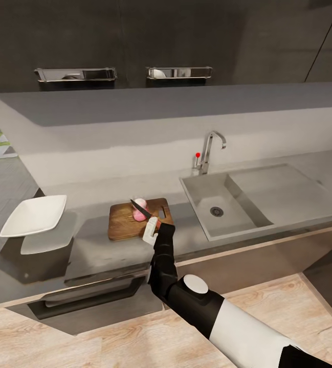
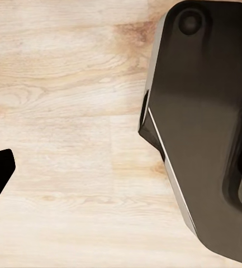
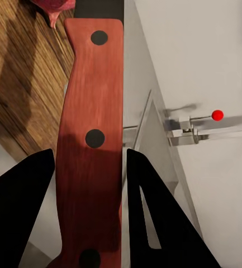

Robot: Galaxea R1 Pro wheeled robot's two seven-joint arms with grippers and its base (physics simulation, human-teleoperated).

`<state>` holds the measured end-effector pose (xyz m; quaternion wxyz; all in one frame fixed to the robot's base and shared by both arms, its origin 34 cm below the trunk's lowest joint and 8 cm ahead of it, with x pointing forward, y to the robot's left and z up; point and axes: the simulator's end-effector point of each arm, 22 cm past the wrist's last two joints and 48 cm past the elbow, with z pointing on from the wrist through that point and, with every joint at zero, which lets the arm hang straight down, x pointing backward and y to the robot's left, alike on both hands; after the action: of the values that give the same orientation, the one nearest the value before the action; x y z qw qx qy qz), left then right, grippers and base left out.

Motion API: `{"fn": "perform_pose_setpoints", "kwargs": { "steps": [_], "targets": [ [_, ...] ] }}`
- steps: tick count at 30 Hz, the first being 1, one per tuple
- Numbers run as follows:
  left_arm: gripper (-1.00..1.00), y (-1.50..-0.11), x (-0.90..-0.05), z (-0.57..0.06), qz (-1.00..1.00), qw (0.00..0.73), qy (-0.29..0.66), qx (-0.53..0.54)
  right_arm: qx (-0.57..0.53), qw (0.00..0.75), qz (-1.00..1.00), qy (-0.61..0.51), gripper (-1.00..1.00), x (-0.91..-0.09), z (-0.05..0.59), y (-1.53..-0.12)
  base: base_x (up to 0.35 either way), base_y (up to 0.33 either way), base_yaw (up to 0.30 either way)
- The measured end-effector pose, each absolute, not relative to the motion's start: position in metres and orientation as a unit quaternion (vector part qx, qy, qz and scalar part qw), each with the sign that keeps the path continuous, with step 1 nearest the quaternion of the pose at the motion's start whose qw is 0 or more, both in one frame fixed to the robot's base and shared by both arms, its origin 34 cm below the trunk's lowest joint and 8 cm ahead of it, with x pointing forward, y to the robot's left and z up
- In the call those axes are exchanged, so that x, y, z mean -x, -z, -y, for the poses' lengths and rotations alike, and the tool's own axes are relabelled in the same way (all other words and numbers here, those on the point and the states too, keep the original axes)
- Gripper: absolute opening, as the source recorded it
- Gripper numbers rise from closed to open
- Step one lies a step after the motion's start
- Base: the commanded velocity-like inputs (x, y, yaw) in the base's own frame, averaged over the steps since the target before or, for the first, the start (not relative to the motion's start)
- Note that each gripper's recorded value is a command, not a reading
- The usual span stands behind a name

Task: In the kitchen, take the Vidalia onion out of the sink, dice it on the chopping board with the paring knife, put the diced onion into the bowl on the countertop, then place both the paring knife and the chopping board into the sink.

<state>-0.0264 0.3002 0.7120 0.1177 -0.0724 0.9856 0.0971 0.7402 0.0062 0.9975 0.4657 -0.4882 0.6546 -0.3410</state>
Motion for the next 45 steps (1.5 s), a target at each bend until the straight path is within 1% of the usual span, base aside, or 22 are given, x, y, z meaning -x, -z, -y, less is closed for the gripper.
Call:
{"fn": "perform_pose_setpoints", "kwargs": {
  "steps": [45],
  "targets": [
    [1.0,-0.7122,0.0264,-0.3003,-0.986,0.118,-0.097,0.072,0.488,0.465,-0.659,0.335,-1.0,-0.7396,-0.0069,-0.9952,0.0,0.0,0.0]
  ]
}}
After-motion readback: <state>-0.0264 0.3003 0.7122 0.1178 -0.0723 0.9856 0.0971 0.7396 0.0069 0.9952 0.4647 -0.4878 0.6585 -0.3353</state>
